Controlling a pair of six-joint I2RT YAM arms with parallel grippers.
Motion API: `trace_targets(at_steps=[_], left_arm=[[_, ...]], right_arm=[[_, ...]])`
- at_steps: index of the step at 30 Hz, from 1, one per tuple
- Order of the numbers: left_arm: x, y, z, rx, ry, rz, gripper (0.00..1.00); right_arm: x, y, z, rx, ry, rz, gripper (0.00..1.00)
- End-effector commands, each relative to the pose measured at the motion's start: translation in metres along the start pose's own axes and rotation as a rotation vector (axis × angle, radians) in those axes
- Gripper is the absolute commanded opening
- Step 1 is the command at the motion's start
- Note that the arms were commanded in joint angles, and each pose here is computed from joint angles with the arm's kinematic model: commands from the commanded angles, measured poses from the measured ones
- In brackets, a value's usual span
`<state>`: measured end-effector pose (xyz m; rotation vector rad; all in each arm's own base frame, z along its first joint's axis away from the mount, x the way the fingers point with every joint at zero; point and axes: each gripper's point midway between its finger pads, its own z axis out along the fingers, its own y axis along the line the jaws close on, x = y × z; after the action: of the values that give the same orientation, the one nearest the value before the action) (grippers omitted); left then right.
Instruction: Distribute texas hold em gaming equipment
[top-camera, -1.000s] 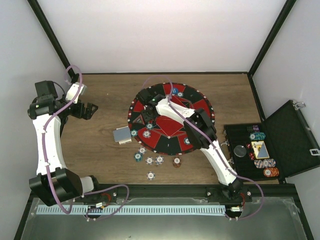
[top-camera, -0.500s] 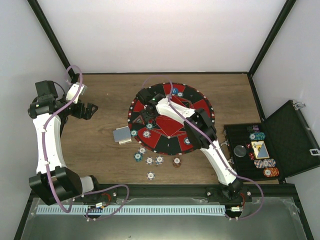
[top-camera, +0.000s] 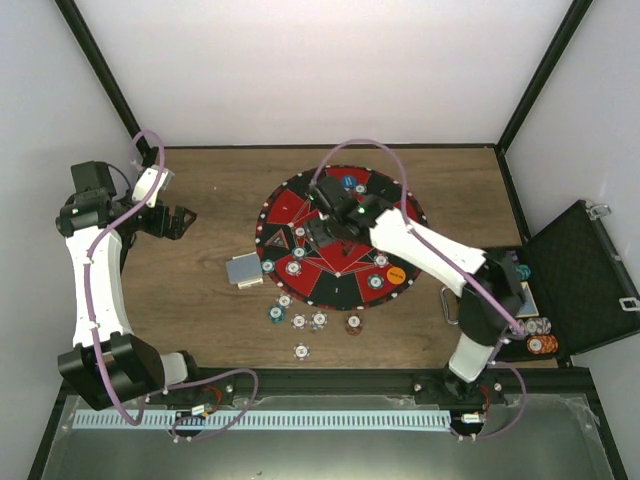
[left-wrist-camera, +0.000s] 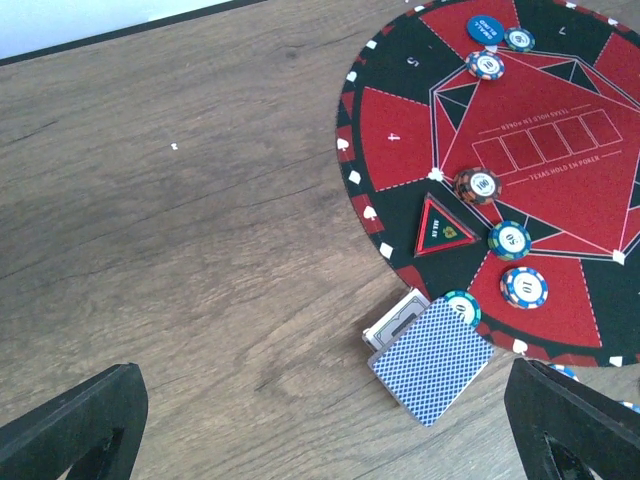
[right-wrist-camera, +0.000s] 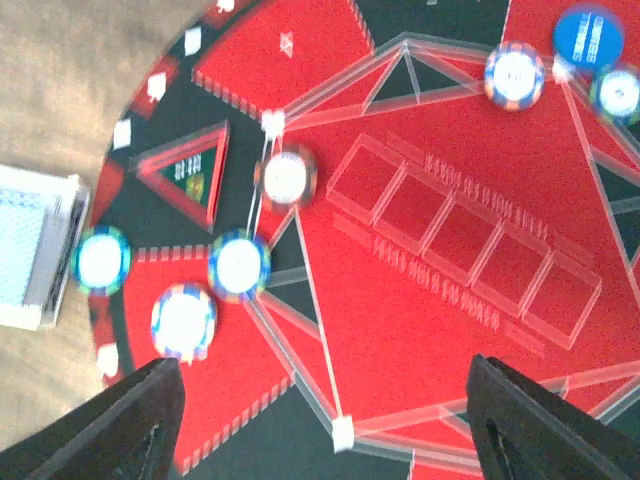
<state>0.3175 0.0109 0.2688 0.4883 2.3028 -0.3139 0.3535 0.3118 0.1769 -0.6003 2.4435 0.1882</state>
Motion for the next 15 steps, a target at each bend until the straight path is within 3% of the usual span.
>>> trace_targets(at_steps=[1, 8, 15], left_arm=[[-0.007, -0.006, -0.009, 0.008, -0.034, 0.0, 1.0], [-0.008, -0.006, -0.01, 0.006, -0.038, 0.003, 1.0], [-0.01, -0.007, -0.011, 0.014, -0.046, -0.002, 1.0]], right_arm=[[0.068, 0.005, -0.022, -0.017, 0.072, 0.023, 0.82], [0.16, 0.008, -0.04, -0.057, 0.201, 0.059, 0.91], [0.201, 0.016, -0.04, -0.092, 0.27, 0.064, 0.92]])
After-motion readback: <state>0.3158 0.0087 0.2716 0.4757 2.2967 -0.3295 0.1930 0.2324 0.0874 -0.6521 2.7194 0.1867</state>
